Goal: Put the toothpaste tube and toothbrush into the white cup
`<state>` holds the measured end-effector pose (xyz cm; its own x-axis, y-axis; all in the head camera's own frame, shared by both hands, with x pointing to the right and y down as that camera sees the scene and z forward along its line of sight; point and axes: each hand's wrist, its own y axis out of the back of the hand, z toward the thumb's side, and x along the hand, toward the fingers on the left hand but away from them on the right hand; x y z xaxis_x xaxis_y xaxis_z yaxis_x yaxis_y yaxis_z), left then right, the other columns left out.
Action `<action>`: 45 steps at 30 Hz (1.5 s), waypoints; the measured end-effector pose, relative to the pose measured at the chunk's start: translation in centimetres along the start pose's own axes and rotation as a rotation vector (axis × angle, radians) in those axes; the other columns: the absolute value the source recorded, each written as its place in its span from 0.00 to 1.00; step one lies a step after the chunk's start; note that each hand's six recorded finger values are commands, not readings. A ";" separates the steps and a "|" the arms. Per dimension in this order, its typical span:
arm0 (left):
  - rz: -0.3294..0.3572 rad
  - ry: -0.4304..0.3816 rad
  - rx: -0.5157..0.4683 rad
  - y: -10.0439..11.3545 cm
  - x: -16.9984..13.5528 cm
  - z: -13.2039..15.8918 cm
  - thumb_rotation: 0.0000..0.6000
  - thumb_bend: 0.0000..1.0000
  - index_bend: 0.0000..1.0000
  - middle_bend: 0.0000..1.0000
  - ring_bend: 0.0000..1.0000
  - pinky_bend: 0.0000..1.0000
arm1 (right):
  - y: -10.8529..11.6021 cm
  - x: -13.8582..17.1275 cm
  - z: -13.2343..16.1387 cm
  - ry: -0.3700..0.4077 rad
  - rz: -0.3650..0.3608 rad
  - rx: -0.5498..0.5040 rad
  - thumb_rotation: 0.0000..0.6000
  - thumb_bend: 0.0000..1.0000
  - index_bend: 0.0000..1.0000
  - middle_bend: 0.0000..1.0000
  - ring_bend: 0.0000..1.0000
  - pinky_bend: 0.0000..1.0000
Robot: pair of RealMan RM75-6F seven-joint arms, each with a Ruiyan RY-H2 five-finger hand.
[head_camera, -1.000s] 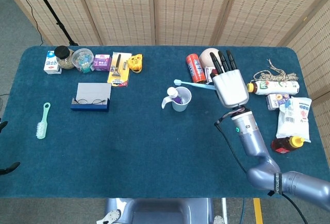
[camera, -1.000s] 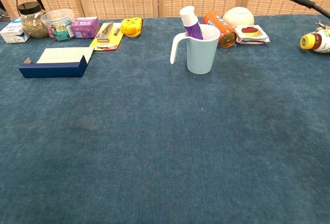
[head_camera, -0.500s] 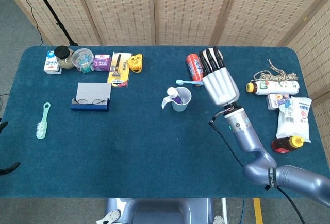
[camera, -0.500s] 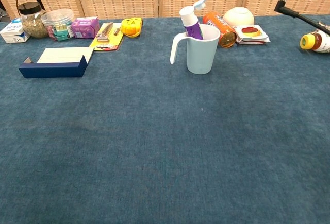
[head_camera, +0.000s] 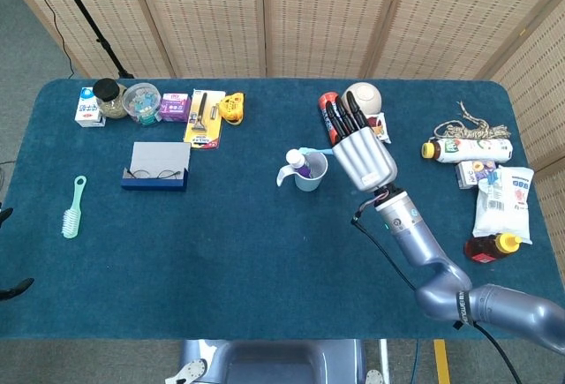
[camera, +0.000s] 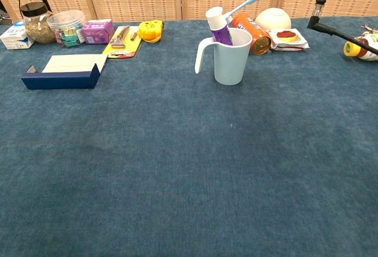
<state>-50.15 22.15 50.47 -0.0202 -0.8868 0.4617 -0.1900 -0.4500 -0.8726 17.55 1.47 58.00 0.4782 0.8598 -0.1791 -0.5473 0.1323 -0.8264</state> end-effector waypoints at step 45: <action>-0.011 -0.007 0.006 -0.2 0.1 0.2 1.00 0.00 0.00 0.00 0.00 0.00 | 0.3 -0.1 3.3 0.265 -0.143 0.478 1.00 0.43 0.68 0.09 0.00 0.09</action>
<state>-49.92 22.19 50.68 -0.0116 -0.8823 0.4705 -0.1844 -0.4606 -0.8683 15.05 3.06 59.53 0.6928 0.6719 -0.2618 -0.6851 0.4999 -0.5298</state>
